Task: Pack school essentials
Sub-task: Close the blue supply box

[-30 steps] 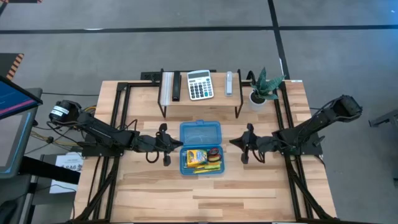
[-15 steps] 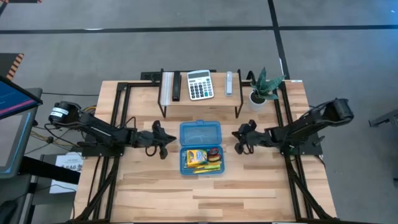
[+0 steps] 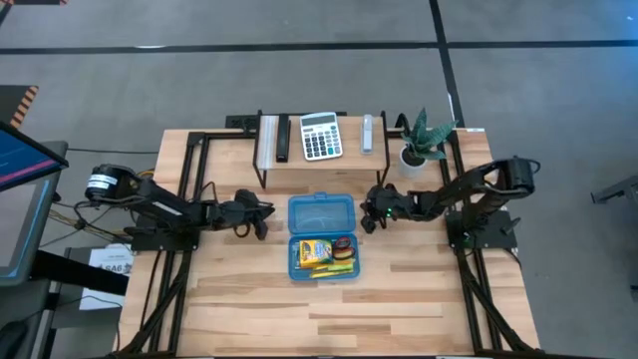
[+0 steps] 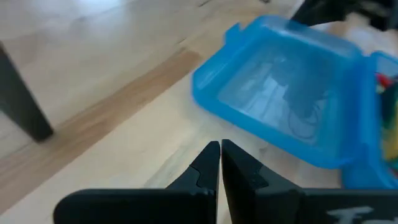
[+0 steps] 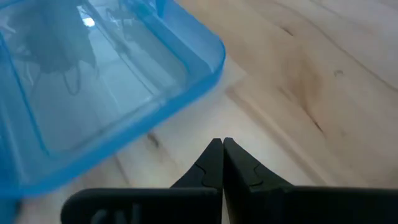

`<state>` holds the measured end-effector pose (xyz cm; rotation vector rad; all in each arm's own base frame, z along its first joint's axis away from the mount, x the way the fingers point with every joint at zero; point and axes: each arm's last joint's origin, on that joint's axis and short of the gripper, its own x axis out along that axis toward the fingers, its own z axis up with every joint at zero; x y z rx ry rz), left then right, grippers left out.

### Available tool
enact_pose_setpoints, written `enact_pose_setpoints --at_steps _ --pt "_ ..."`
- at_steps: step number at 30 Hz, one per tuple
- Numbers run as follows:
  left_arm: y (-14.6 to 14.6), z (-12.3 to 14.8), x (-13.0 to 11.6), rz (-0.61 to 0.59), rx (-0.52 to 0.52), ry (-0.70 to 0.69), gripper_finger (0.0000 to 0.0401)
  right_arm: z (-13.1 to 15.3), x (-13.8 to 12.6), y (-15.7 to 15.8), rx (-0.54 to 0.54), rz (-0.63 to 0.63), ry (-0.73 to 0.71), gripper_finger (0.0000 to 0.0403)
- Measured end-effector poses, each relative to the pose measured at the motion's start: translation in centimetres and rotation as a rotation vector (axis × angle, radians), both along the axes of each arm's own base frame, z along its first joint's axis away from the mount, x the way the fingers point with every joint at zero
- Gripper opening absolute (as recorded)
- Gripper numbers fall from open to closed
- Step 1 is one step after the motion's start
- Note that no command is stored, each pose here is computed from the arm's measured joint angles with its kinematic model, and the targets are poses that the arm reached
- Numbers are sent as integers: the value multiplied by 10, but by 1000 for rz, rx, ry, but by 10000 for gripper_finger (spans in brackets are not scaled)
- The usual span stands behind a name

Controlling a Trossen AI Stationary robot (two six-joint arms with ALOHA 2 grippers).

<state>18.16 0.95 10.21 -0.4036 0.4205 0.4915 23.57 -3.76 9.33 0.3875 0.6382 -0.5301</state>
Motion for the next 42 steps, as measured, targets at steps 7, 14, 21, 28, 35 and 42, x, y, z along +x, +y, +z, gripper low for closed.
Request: enact_pose_setpoints --at_steps 7,14,21,28,35,42 --pt "4 -12 25 -18 -69 77 4 -2 14 -6 -7 15 12 10" --pt "10 -23 48 20 -92 135 4 -1 16 -6 -18 35 16 9" --pt "11 -18 54 7 -72 129 4 0 17 -6 -13 48 -3 11" --pt "11 -11 54 -32 -26 129 4 1 18 -6 -10 57 -30 9" --pt "11 -7 54 -34 -9 114 4 5 22 -6 -13 59 -87 11" --pt "11 -7 55 -37 -2 110 4 7 23 -6 -20 59 -117 9"
